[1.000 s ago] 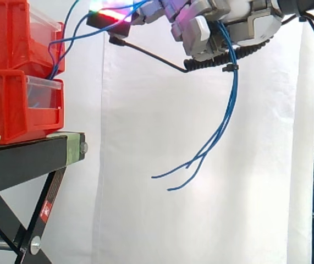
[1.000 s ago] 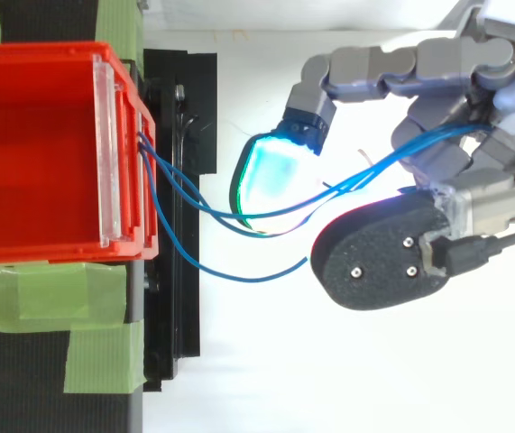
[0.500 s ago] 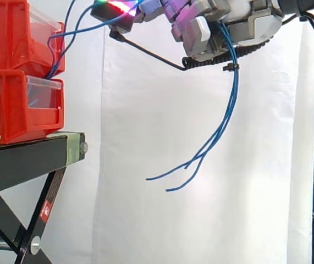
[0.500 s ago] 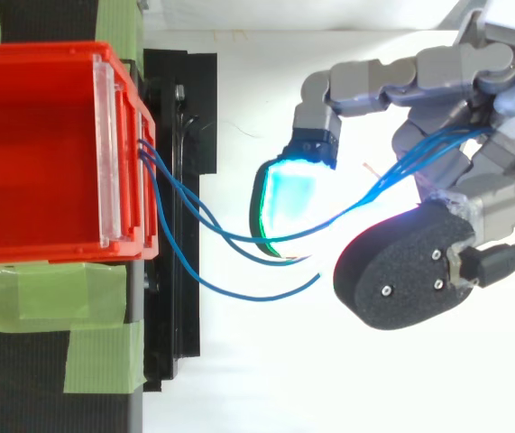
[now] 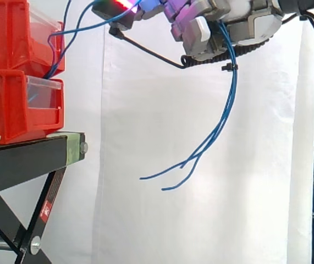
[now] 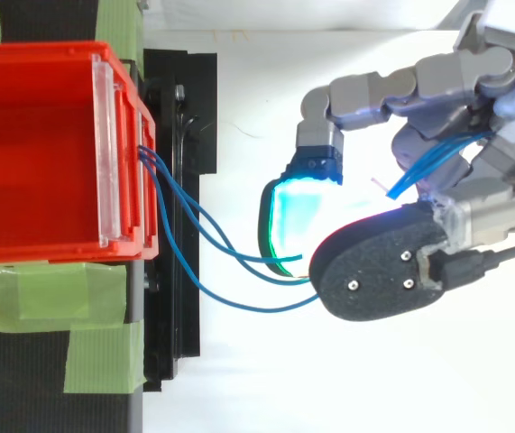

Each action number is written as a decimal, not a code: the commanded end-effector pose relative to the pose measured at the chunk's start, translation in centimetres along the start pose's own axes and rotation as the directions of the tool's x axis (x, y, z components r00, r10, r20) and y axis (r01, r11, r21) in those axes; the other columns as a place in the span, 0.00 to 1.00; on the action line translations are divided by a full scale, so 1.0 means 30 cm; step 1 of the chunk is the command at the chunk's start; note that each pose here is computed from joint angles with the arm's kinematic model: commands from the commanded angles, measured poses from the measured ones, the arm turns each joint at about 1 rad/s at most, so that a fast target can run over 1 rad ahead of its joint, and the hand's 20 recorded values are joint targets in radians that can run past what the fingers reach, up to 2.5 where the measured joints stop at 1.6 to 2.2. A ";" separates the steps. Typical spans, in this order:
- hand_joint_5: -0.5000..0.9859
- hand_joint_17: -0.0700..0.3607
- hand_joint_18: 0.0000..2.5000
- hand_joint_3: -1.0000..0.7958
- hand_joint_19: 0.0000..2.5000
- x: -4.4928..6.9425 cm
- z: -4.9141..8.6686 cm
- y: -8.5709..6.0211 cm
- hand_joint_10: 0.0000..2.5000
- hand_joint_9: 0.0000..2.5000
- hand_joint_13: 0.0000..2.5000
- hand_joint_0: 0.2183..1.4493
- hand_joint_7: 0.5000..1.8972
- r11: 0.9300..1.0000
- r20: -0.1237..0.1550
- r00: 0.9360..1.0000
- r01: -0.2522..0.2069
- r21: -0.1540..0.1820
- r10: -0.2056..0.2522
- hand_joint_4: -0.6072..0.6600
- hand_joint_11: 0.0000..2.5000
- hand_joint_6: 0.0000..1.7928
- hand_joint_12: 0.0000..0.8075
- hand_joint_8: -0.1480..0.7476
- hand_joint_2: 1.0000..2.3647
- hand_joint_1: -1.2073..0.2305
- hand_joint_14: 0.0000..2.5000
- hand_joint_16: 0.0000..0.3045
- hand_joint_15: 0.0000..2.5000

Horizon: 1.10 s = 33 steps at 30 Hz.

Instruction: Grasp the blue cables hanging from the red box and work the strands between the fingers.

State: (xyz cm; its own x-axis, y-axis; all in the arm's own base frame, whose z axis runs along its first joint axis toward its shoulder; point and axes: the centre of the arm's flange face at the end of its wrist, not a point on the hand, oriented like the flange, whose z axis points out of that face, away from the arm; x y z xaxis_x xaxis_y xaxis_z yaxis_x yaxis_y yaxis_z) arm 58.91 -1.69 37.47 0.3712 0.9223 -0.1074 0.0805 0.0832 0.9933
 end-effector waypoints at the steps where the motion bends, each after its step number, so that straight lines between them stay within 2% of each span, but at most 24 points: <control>1: 0.82 0.55 0.97 0.36 0.26 0.003 -0.001 0.000 1.00 0.55 0.72 0.47 0.76 1.000 -0.002 1.000 0.003 0.000 -0.003 0.61 1.00 0.00 0.77 0.78 0.02 0.30 1.00 0.73 0.64; 9: 0.80 0.55 0.97 0.45 0.26 0.011 -0.006 0.001 1.00 0.55 0.72 0.46 0.77 1.000 0.000 1.000 0.025 0.001 -0.025 0.59 1.00 0.00 0.77 0.78 0.02 0.29 1.00 0.73 0.64; 16: 0.78 0.55 0.97 0.44 0.26 0.018 -0.007 -0.006 1.00 0.55 0.72 0.48 0.75 0.999 -0.005 0.999 0.037 0.001 -0.037 0.60 1.00 0.01 0.77 0.78 0.02 0.29 1.00 0.73 0.64; 18: 0.78 0.55 0.97 0.44 0.26 0.017 -0.015 -0.035 1.00 0.55 0.72 0.48 0.75 0.999 -0.005 0.999 0.049 0.001 -0.049 0.60 1.00 0.01 0.77 0.78 0.02 0.29 1.00 0.73 0.64; 20: 0.78 0.55 0.97 0.43 0.26 0.023 -0.017 -0.060 1.00 0.55 0.72 0.48 0.75 0.999 -0.002 0.999 0.039 -0.009 -0.039 0.60 1.00 0.01 0.77 0.78 0.02 0.29 1.00 0.73 0.64; 21: 0.77 0.55 0.97 0.43 0.26 0.027 -0.021 -0.088 1.00 0.55 0.72 0.48 0.75 0.999 0.002 1.000 0.025 -0.028 -0.025 0.60 1.00 0.01 0.77 0.78 0.02 0.29 1.00 0.73 0.64; 22: 0.77 0.55 0.97 0.42 0.26 0.027 -0.021 -0.088 1.00 0.55 0.72 0.48 0.75 0.999 0.002 1.000 0.025 -0.028 -0.025 0.60 1.00 0.01 0.77 0.78 0.02 0.29 1.00 0.73 0.64; 24: 0.77 0.55 0.97 0.42 0.26 0.034 -0.017 -0.091 1.00 0.55 0.72 0.48 0.75 0.998 0.005 1.000 0.004 -0.055 -0.003 0.61 1.00 0.01 0.77 0.78 0.02 0.29 1.00 0.73 0.64; 28: 0.77 0.55 0.97 0.40 0.26 0.037 -0.017 -0.096 1.00 0.55 0.72 0.48 0.75 0.998 0.005 1.000 0.028 -0.054 -0.027 0.61 1.00 0.01 0.77 0.78 0.02 0.30 1.00 0.73 0.64; 33: 0.77 0.55 0.97 0.39 0.26 0.038 -0.017 -0.093 1.00 0.55 0.72 0.49 0.75 0.998 0.005 1.000 0.031 -0.055 -0.031 0.61 1.00 0.01 0.77 0.78 0.02 0.30 1.00 0.73 0.64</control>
State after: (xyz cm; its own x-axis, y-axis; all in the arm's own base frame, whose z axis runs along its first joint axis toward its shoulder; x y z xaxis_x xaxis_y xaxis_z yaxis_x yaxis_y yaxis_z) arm 58.63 -0.70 34.61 0.3737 0.9177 -0.1349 0.0408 0.1290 0.9908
